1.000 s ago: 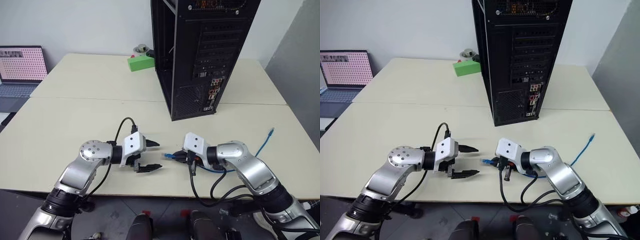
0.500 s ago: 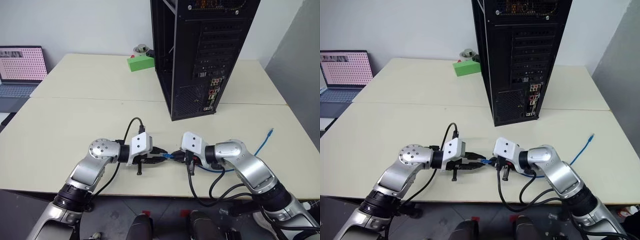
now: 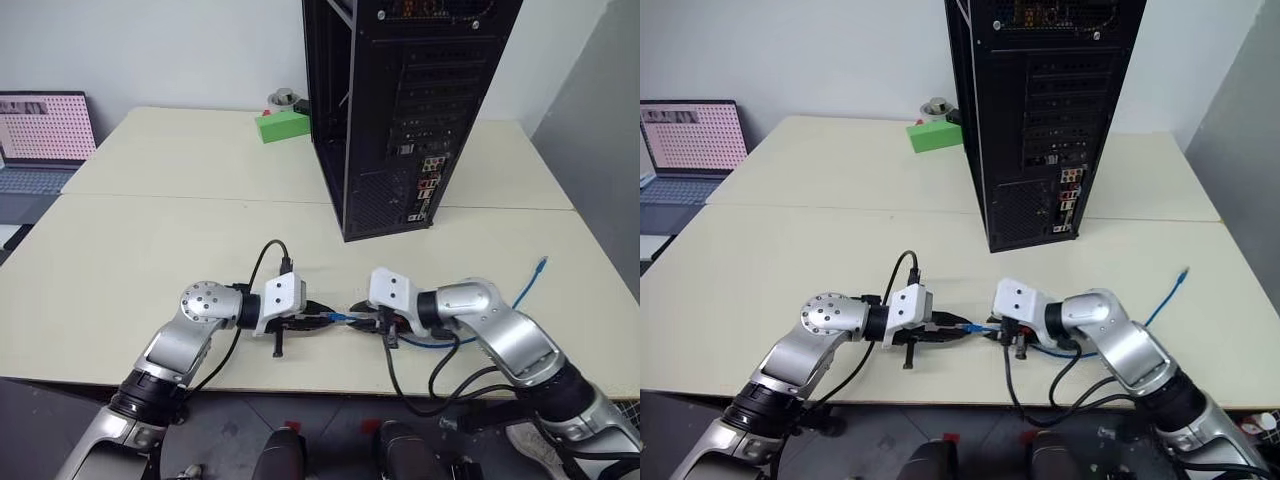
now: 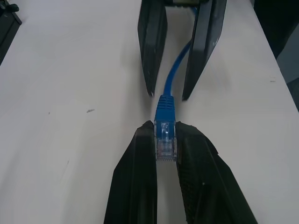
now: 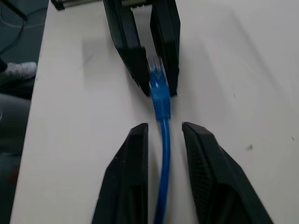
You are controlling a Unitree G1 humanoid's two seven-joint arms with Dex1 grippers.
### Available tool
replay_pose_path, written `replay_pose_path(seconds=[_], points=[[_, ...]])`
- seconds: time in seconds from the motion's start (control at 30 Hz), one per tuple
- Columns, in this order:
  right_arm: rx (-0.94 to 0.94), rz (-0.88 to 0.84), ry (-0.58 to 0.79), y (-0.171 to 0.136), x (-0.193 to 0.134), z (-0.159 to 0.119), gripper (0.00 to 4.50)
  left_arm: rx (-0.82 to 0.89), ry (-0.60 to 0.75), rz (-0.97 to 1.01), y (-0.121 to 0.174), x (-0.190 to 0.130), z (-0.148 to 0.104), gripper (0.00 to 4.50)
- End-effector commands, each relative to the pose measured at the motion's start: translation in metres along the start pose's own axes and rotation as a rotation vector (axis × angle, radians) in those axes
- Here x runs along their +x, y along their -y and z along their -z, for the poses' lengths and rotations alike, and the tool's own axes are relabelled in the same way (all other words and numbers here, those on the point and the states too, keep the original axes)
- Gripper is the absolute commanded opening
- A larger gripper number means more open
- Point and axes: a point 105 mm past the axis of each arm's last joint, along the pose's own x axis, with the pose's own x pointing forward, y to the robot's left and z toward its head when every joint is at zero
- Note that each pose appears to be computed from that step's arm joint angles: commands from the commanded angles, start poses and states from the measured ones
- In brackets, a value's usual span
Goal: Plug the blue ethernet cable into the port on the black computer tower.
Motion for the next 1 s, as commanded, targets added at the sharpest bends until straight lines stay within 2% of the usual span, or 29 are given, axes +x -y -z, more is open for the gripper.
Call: replay_pose_path(seconds=[0.03, 0.07, 0.1, 0.37, 0.53, 0.7, 1.0], points=[[0.040, -0.019, 0.065, -0.005, -0.025, -0.006, 2.36, 0.160, 0.050, -0.047, 0.004, 0.007, -0.007, 0.30], [0.077, -0.014, 0.079, -0.006, -0.030, -0.004, 2.67, 0.202, 0.069, -0.067, 0.005, 0.009, -0.009, 0.30], [0.109, -0.012, 0.096, -0.007, -0.033, -0.003, 2.71, 0.227, 0.085, -0.082, 0.007, 0.010, -0.009, 0.30], [0.358, 0.007, 0.278, -0.010, -0.034, -0.017, 2.72, 0.702, 0.232, -0.174, 0.022, 0.007, -0.028, 0.30], [0.442, -0.032, 0.334, -0.014, -0.028, -0.025, 2.72, 0.874, 0.294, -0.250, 0.020, -0.001, -0.038, 0.30], [0.469, -0.075, 0.350, -0.018, -0.021, -0.031, 2.72, 0.954, 0.297, -0.312, 0.008, -0.004, -0.045, 0.30], [0.486, -0.075, 0.367, -0.014, -0.016, -0.036, 2.72, 0.974, 0.297, -0.328, 0.007, -0.001, -0.045, 0.30]])
